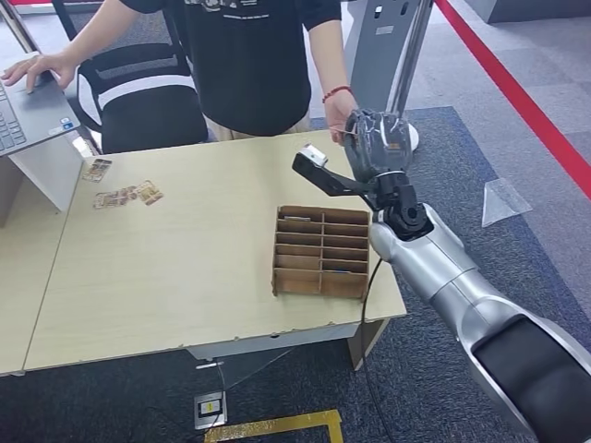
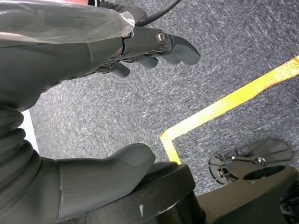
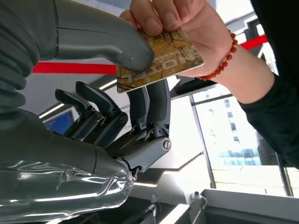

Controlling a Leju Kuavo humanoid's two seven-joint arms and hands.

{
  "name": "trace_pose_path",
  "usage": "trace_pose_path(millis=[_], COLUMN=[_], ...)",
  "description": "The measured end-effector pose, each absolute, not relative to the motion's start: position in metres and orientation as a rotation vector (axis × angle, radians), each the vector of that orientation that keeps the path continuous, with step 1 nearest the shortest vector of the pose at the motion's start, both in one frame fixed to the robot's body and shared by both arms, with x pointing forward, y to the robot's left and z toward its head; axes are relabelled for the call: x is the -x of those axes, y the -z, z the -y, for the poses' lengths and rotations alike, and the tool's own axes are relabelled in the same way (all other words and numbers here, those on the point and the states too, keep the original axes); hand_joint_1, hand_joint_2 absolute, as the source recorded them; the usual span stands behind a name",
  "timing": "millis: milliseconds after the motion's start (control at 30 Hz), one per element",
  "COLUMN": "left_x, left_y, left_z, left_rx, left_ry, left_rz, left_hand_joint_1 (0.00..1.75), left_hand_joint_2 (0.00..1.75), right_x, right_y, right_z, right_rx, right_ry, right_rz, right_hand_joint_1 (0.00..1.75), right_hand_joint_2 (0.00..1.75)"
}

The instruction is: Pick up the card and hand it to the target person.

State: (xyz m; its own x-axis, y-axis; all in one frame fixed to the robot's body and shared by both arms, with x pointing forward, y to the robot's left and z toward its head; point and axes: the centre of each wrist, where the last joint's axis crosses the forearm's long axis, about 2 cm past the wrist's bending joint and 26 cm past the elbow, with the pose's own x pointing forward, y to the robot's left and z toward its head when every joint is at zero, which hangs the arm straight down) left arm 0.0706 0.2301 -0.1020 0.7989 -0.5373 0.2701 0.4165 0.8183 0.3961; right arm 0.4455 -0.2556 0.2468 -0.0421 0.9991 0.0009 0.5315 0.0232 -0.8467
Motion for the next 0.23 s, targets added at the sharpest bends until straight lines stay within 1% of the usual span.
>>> trace_pose_path(millis=[67,133,200,233], left_x=[-0.071,-0.071,-0.071,-0.071], left_y=[0.102,0.102,0.102,0.102], left_z=[-0.230,-0.230,-0.230,-0.230], left_rx=[-0.327,-0.326,-0.326,-0.326], left_ry=[0.525,0.528,0.529,0.529], left_rz=[0.382,0.381,0.380,0.381], left_hand_joint_1=[0.00,0.00,0.00,0.00], left_hand_joint_2=[1.75,1.75,1.75,1.75], right_x=[-0.448,-0.450,-0.451,-0.451], right_y=[-0.241,-0.236,-0.232,-0.231], right_z=[0.253,0.252,0.253,0.253], right_rx=[1.591,1.590,1.580,1.577], right_ry=[-0.949,-0.976,-0.987,-0.989], right_rz=[1.608,1.576,1.557,1.554], right_hand_joint_1=[1.15,0.28,0.00,0.00], right_hand_joint_2=[1.75,1.75,1.75,1.75])
